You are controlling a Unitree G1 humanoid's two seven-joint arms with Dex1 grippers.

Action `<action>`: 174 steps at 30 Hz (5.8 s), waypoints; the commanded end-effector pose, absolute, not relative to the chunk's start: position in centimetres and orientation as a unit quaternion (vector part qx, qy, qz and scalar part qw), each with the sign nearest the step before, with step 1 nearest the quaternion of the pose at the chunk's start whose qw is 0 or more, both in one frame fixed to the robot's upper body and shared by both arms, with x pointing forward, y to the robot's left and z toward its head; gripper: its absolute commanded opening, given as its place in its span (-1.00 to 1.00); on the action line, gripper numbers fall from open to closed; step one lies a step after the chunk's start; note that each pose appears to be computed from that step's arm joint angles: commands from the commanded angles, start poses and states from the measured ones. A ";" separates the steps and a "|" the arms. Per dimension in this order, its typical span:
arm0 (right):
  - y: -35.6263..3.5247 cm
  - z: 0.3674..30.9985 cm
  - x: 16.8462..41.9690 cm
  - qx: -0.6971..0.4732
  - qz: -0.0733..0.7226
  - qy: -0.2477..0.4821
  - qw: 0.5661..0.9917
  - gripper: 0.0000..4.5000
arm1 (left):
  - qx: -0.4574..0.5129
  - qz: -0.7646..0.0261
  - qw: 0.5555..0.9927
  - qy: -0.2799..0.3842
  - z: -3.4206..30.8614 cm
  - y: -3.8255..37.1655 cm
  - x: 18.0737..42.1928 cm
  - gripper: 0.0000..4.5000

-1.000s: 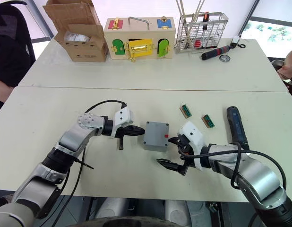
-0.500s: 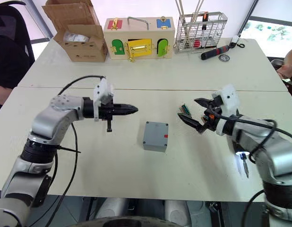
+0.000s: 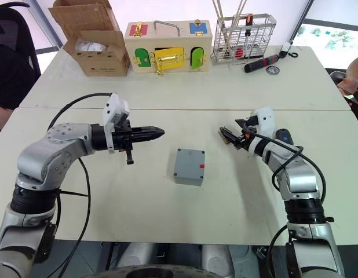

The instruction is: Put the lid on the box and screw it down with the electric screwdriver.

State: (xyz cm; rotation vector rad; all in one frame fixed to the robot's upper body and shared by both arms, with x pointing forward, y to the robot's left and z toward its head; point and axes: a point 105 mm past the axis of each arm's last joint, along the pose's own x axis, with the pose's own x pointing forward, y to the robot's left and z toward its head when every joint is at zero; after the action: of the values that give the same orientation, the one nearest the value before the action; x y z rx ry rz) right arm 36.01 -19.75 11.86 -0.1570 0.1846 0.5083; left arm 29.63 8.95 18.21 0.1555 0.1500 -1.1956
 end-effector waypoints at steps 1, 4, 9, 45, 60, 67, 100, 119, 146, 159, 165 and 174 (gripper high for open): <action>-19.4 12.7 36.6 -0.086 0.255 0.067 0.961 0.43 | 0.096 -0.564 0.818 0.063 18.4 8.9 29.2 -1.00; -19.4 12.5 36.8 -0.084 0.255 0.065 0.961 0.43 | 0.096 -0.565 0.817 0.064 18.2 8.9 29.2 -1.00; -19.3 12.7 37.2 -0.089 0.249 0.053 0.963 0.43 | 0.096 -0.569 0.814 0.063 18.2 8.6 29.2 -1.00; -18.2 17.6 36.5 -0.089 0.256 -0.020 0.962 -0.98 | 0.101 -0.574 0.810 0.065 17.3 8.5 29.7 -1.00; -12.7 18.2 26.7 -0.112 0.410 0.037 0.904 -0.98 | 0.130 -0.633 0.758 0.088 17.0 8.5 27.6 -1.00; -12.1 17.0 26.3 -0.130 0.418 0.048 0.898 -0.98 | 0.134 -0.646 0.746 0.093 16.7 8.2 27.3 -1.00; -12.1 14.7 27.4 -0.164 0.417 0.066 0.892 -0.98 | 0.128 -0.634 0.757 0.088 16.7 7.9 27.2 -1.00; -12.9 15.7 27.9 -0.190 0.414 0.071 0.888 0.58 | 0.126 -0.638 0.755 0.081 16.8 7.5 27.6 -1.00; -32.3 18.5 24.5 -0.039 0.153 0.491 0.857 0.99 | 0.078 -0.698 0.712 0.011 16.0 2.4 24.9 -1.00; -32.6 14.7 26.0 0.030 0.114 0.556 0.823 0.99 | 0.092 -0.700 0.708 0.019 16.5 3.1 23.6 -1.00; -32.2 12.9 25.8 0.015 0.121 0.581 0.805 0.99 | 0.131 -0.705 0.697 0.016 16.7 3.1 23.2 -1.00; -32.0 10.6 27.4 -0.003 0.106 0.582 0.806 0.99 | 0.118 -0.704 0.700 0.014 17.0 2.8 23.4 -1.00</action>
State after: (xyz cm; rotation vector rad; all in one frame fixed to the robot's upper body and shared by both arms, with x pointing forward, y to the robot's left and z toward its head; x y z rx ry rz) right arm 27.06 -31.93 11.58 0.0255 1.2369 0.2326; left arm 23.88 3.18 16.10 0.2575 0.0759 -1.5466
